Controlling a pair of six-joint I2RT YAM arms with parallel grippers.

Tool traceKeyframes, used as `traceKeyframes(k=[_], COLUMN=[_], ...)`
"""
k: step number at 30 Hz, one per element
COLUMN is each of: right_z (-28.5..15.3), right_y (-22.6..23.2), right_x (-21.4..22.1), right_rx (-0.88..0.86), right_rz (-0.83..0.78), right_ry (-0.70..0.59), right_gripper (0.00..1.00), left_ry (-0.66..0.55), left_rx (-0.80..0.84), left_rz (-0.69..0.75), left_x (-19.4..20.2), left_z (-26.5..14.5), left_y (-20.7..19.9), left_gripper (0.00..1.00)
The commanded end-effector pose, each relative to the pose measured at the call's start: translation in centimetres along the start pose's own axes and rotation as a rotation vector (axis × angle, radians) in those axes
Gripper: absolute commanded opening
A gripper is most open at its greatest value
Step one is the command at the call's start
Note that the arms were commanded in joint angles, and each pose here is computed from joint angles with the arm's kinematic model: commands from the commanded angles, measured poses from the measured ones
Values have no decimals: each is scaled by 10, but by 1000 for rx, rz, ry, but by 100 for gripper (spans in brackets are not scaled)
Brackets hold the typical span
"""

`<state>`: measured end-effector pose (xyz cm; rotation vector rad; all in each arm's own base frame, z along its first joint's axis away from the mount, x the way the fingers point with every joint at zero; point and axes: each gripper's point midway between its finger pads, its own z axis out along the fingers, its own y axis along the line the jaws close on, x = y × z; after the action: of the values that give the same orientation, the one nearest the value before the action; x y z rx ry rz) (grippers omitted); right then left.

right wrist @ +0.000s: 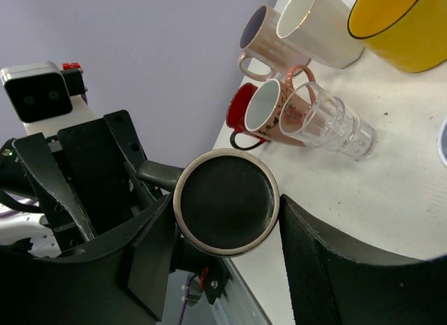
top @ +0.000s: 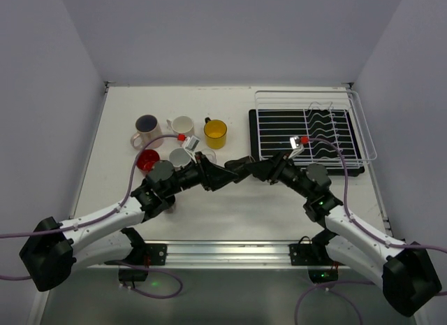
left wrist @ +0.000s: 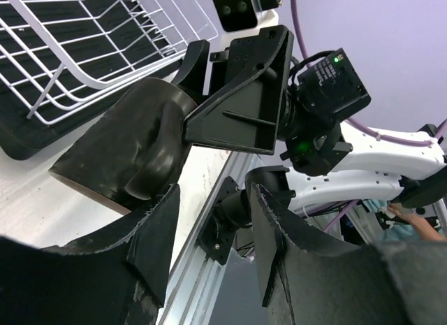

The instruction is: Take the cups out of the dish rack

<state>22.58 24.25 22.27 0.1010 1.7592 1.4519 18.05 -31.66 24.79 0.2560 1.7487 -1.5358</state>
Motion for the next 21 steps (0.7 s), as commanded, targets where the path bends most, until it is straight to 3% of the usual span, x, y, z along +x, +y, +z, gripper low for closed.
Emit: traceKeyframes(k=[1, 4, 10, 17, 21], right_z=[-2, -6, -6, -5, -3], right_y=[47, 48, 37, 44, 51], right_x=[-18, -20, -32, -41, -34], right_rx=[-190, -188, -112, -113, -154], right_rz=[-20, -25, -42, -52, -31], right_ry=[-64, -91, -152, -186, -145], right_gripper=[11, 12, 11, 11, 12], left_ry=[-67, -67, -66, -79, -63], left_rx=[27, 34, 11, -127, -106], left_rz=[-9, 2, 59, 100, 110], left_x=[-11, -11, -15, -15, -13], left_z=[5, 4, -6, -27, -22], left_y=[-7, -9, -13, 7, 5], left_gripper=[49, 42, 42, 45, 53])
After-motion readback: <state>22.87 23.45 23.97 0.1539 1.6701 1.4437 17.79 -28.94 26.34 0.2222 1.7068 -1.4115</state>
